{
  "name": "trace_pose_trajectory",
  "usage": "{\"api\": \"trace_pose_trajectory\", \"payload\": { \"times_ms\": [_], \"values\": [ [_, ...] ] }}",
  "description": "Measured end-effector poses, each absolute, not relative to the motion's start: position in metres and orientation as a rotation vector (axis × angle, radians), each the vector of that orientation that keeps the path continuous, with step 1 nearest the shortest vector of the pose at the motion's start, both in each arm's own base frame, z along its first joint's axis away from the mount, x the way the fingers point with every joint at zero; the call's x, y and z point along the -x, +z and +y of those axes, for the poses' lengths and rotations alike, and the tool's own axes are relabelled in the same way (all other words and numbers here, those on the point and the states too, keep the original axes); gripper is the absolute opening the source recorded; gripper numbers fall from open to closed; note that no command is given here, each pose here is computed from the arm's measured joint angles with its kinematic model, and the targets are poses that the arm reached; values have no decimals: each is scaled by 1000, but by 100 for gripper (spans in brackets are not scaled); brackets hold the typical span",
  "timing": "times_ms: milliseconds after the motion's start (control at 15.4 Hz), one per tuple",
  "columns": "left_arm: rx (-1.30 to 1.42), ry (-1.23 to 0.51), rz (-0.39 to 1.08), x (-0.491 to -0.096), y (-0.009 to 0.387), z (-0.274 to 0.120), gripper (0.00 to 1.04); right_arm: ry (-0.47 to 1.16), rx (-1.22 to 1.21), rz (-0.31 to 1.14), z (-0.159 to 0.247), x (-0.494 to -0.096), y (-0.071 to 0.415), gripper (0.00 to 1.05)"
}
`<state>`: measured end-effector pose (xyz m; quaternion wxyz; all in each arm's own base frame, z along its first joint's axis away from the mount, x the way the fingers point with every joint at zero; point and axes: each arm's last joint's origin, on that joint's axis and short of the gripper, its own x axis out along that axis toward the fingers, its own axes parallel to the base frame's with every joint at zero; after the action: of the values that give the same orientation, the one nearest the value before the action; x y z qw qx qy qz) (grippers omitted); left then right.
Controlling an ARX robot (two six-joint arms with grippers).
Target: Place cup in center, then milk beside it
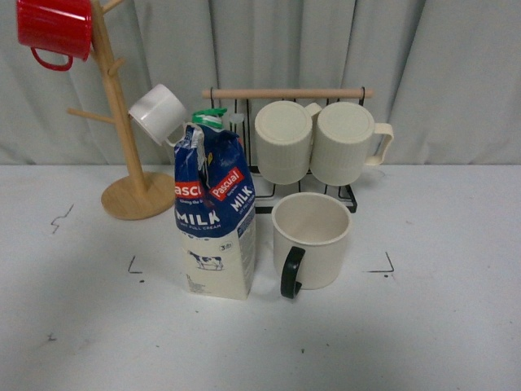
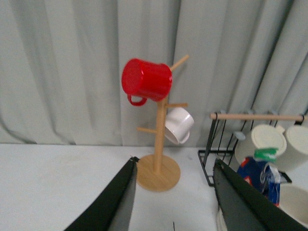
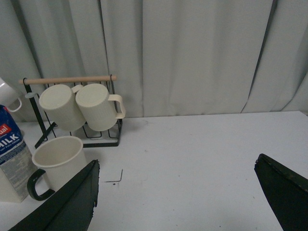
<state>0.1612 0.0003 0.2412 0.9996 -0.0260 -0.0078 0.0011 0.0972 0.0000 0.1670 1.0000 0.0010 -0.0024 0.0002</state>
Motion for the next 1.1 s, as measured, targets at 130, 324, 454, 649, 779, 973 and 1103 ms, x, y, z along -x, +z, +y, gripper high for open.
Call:
{"api": "trace_pose_trajectory", "payload": {
  "times_ms": [130, 324, 454, 649, 779, 973, 1103],
  "values": [
    [23, -2, 22, -154, 219, 0, 27, 0, -2, -3, 0, -97, 167, 98],
    [15, -2, -6, -143, 209, 0, 2, 0, -2, -4, 0, -97, 167, 98],
    [16, -3, 5, -136, 198, 0, 2, 0, -2, -4, 0, -97, 167, 98],
    [16, -2, 3, -130, 190, 0, 2, 0, -2, -4, 0, -97, 167, 98],
    [16, -3, 0, -125, 185, 0, 2, 0, -2, -4, 0, -97, 167, 98],
    [16, -3, 7, -120, 179, 0, 2, 0, -2, -4, 0, -97, 167, 98],
    [16, -3, -2, -117, 178, 0, 2, 0, -2, -4, 0, -97, 167, 98]
  ]
}}
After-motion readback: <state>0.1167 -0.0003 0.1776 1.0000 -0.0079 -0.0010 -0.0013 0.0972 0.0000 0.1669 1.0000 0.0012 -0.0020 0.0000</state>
